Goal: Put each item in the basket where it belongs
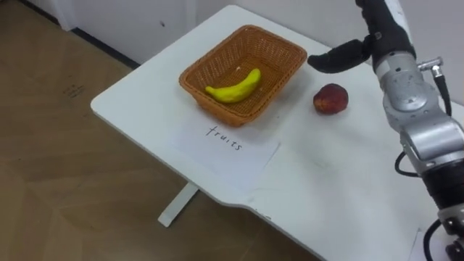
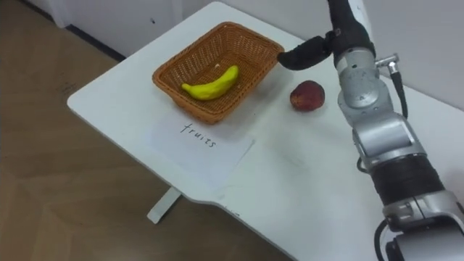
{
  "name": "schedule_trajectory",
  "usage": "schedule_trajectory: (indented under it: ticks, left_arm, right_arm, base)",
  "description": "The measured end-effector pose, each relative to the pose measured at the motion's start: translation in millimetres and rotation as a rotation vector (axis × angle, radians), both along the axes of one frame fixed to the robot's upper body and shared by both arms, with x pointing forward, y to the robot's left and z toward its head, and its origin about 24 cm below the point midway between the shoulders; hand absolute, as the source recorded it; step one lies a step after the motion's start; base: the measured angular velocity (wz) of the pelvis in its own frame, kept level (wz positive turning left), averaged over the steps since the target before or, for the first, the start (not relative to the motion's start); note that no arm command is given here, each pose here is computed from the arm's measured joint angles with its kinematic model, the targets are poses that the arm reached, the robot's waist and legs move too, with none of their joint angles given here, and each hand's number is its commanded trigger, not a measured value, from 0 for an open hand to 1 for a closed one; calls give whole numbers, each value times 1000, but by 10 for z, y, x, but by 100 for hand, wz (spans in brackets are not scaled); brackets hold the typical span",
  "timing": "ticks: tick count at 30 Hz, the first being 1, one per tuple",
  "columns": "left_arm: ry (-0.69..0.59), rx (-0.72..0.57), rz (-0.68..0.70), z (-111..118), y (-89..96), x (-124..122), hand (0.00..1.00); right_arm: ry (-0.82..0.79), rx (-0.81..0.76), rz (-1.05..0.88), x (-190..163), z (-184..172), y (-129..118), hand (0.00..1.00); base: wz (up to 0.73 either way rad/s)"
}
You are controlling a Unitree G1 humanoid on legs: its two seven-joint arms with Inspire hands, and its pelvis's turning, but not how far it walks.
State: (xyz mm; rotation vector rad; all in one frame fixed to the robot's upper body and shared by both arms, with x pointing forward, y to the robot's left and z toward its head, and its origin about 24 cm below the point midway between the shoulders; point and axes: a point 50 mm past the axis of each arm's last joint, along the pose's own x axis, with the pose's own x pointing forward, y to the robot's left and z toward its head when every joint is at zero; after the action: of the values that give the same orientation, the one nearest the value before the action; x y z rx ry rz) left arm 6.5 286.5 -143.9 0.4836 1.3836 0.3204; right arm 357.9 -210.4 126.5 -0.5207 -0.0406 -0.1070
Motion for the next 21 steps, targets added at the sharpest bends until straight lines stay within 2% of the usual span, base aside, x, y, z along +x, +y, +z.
schedule_trajectory:
  ticks: [4,11,21]
  left_arm:
    - [4,-11,-3,-17,-44,-1,0]
    - [47,-67,-69,-98,-278,2,0]
    - [54,-97,-93,-132,-397,12,0]
  right_arm:
    - [10,42,-30,3,-27,-55,0]
    - [10,101,-24,9,-30,-33,0]
    - [64,120,27,19,-125,39,0]
  base:
    - [-3]
    - [-1]
    - [-5]
